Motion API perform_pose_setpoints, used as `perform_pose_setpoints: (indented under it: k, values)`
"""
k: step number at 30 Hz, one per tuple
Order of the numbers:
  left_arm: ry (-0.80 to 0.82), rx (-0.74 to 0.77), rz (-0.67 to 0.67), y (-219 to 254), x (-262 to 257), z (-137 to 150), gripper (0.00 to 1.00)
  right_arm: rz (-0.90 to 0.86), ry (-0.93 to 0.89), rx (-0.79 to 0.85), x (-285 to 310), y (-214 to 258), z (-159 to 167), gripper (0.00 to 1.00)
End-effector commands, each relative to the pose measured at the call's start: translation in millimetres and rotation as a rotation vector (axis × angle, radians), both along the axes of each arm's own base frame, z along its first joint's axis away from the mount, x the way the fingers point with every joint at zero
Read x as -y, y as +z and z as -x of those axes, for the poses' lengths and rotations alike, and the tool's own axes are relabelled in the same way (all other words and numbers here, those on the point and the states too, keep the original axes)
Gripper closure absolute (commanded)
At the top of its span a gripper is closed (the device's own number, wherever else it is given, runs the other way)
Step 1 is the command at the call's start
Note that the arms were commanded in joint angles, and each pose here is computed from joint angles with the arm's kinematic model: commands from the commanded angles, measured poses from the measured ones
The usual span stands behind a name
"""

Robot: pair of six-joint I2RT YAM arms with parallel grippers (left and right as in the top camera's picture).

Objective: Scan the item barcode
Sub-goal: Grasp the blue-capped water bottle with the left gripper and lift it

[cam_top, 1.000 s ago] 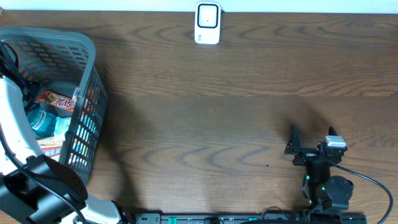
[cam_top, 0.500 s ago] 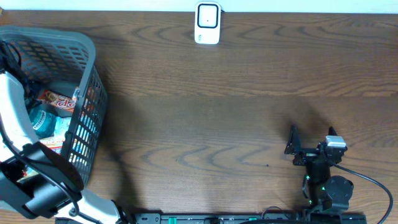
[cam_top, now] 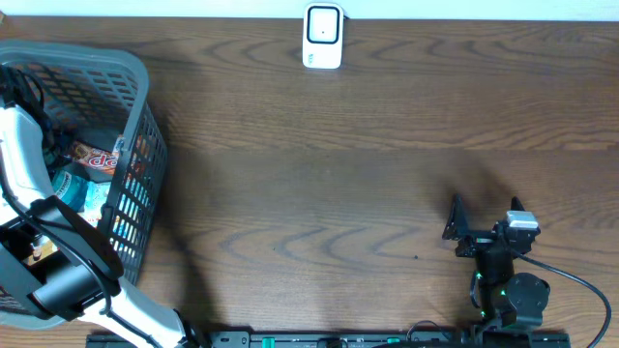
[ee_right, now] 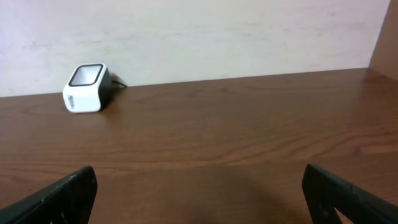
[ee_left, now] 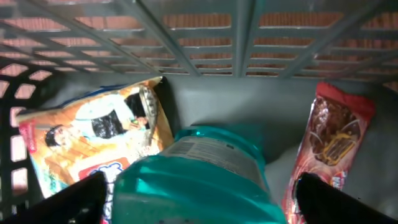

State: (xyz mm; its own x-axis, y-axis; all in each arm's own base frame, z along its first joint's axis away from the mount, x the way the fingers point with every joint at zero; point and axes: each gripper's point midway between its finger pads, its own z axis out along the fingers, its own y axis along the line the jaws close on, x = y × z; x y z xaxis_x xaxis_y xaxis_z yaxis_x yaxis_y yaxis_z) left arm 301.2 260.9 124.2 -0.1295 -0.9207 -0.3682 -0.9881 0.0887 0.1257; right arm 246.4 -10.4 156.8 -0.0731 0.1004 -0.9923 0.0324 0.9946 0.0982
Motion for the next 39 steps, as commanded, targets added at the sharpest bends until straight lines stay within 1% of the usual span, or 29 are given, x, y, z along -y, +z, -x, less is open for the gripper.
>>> perform_pose_setpoints:
  k: [1,3,4,7,9,13,18,24,30,35,39]
  values:
    - [-0.005,-0.032,0.017,-8,-2,2,0.17,0.006,-0.004,-0.001,1,-1,0,0.01]
    - [-0.022,-0.031,0.014,-5,-2,2,0.32,0.006,-0.004,-0.001,1,-1,0,0.01]
    - [-0.031,-0.029,0.01,-3,-2,2,0.37,0.006,-0.004,-0.001,1,-1,0,0.01]
    - [-0.053,-0.017,-0.002,6,-2,2,0.48,0.006,-0.004,-0.001,1,-1,0,0.01]
    - [-0.067,-0.003,-0.014,15,-2,2,0.52,0.006,-0.004,-0.001,1,-1,0,0.01]
    - [-0.079,0.052,-0.054,41,-2,2,0.53,0.006,-0.004,-0.001,1,-1,0,0.01]
    - [-0.078,0.164,-0.13,87,1,6,0.53,0.006,-0.004,-0.001,1,-1,0,0.01]
    - [-0.075,0.33,-0.244,152,9,20,0.53,0.006,-0.003,-0.001,1,-1,0,0.01]
    - [-0.07,0.468,-0.335,203,21,38,0.53,0.006,-0.004,-0.001,1,-1,0,0.01]
    - [-0.114,0.603,-0.33,232,41,41,0.53,0.006,-0.004,-0.001,1,-1,0,0.01]
    - [-0.182,0.745,-0.275,252,64,34,0.53,0.006,-0.003,-0.001,1,-1,0,0.01]
